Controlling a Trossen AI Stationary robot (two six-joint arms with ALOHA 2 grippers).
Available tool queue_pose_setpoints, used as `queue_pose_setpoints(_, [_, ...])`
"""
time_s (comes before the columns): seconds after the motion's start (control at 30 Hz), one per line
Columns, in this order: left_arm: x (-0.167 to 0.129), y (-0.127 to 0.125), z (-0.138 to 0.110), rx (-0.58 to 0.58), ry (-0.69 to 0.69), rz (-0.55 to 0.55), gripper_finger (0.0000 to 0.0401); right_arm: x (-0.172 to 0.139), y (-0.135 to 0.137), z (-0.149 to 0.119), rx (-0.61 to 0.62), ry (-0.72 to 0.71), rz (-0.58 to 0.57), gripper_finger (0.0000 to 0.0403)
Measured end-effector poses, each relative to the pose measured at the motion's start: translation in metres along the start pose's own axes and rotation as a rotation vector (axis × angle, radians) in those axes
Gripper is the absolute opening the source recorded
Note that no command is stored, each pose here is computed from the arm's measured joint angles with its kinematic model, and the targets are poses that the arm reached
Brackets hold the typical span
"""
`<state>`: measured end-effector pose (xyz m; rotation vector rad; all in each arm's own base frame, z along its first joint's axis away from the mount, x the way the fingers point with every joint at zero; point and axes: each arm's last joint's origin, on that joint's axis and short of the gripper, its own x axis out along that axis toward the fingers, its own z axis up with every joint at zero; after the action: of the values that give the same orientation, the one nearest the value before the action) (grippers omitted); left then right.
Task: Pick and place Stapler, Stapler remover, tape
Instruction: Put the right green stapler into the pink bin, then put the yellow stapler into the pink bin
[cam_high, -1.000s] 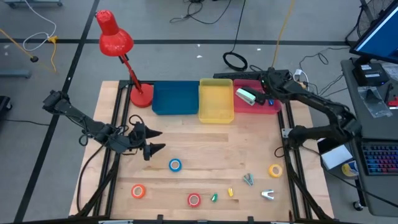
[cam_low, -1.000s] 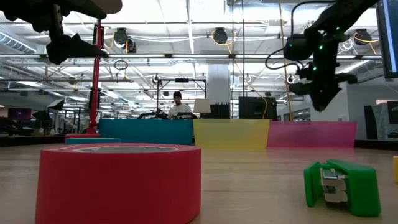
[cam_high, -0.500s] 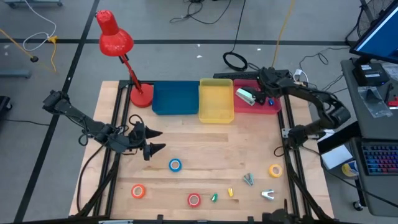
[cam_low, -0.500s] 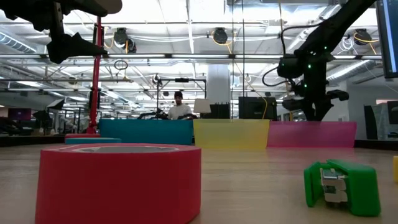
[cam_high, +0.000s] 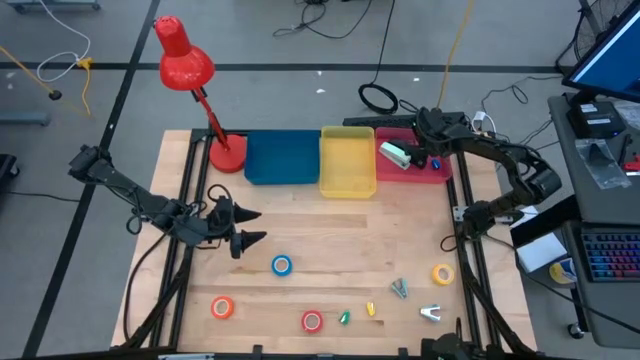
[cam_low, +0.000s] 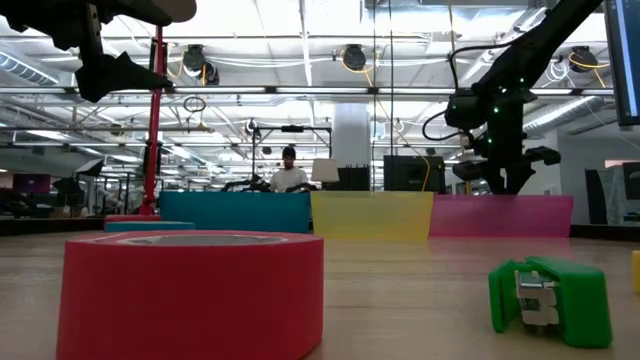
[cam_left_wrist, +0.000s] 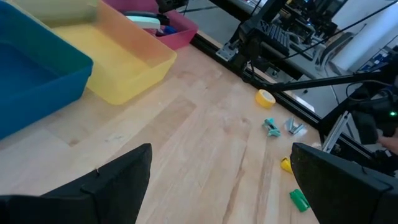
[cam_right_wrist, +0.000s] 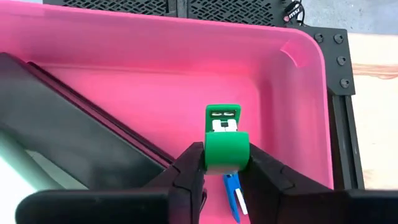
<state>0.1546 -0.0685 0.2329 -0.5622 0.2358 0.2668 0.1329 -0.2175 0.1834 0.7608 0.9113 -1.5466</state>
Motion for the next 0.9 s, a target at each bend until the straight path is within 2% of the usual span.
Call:
queue_pose_setpoints(0.43, [0.0,0.0,0.0,0.001,0.003,-0.002,0.0379,0.0,0.0,0.0,0.004,0.001,0.0,0.0132])
queue_pose_setpoints(0.53, [0.0,0.0,0.0,0.001,0.003,-0.002,0.0379,-0.001,0.0,-0.001,0.007,0.02,0.03,0.0141])
queue_pose_setpoints(0.73, [0.0,0.0,0.0,0.002,0.012,-0.01,0.0379,-0.02,-0.001,-0.005,0.049,0.05,0.15,0.0129])
queue_pose_setpoints(0.9, [0.0,-0.002,-0.002,0.023,0.064,-0.064,0.0379,-0.059,-0.004,-0.015,0.013,-0.043,0.204,0.0105])
